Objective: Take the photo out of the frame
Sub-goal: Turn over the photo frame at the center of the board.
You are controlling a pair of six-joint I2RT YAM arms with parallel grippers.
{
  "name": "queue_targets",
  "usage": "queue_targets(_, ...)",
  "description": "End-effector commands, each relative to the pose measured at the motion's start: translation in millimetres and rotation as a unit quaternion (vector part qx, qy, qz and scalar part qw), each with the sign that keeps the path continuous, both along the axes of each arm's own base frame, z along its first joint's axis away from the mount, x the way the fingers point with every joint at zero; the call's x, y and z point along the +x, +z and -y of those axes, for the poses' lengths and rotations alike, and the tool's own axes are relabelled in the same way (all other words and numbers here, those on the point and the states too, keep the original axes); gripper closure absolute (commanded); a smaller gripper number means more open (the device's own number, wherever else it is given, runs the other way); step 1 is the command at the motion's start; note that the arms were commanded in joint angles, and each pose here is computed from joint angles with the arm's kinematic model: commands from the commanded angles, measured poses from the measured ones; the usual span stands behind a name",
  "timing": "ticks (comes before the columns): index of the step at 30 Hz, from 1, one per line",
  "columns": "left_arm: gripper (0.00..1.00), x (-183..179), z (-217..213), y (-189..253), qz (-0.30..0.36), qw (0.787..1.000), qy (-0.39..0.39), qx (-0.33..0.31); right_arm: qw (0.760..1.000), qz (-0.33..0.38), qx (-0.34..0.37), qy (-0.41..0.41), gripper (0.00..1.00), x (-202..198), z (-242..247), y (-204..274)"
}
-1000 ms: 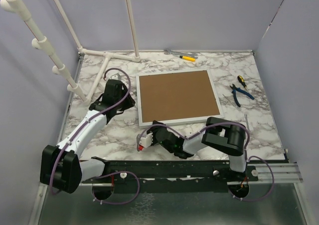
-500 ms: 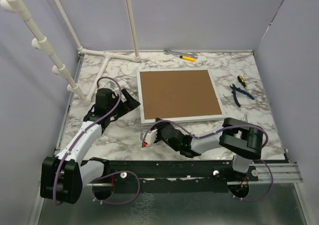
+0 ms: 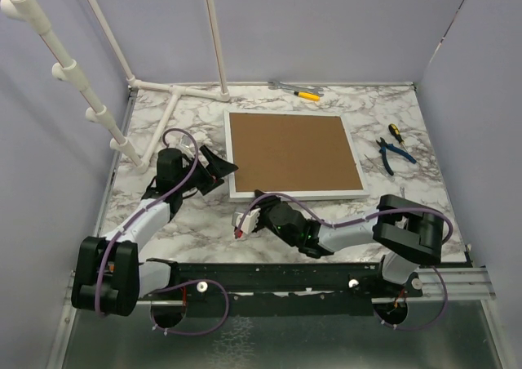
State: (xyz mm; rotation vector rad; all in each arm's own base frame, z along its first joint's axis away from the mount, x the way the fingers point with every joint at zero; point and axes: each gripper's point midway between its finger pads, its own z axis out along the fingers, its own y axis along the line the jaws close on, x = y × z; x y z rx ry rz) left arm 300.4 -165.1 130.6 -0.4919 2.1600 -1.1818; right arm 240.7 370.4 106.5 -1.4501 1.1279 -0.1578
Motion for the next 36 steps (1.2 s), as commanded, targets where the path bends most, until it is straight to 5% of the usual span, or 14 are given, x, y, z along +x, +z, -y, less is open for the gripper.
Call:
queue_targets(1,0.14,1,8,13,0.025,0.999,-0.021,-0.026,0.995,0.000,0.102,-0.002,0.93,1,-11,48)
queue_targets(8,0.37,1,9,-2,0.002,0.999,-0.027,-0.026,0.993,0.001,0.115,0.001,0.94,0,-11,56)
queue_targets(14,0.43,1,14,-3,0.000,0.999,-0.033,-0.032,0.992,0.001,0.123,0.008,0.94,-3,-11,63)
queue_targets(25,0.74,-3,23,3,0.003,0.997,-0.053,-0.048,0.992,-0.001,0.127,0.007,0.91,-2,-13,65)
queue_targets(30,0.89,-2,24,12,0.011,0.997,-0.056,-0.054,0.992,-0.003,0.129,0.006,0.68,-3,-11,66)
queue_targets(33,0.94,-1,25,15,0.011,0.997,-0.057,-0.055,0.991,-0.005,0.132,0.004,0.45,-4,-8,65)
queue_targets(36,0.96,0,25,18,0.010,0.997,-0.057,-0.054,0.991,-0.004,0.133,0.000,0.38,-4,-4,63)
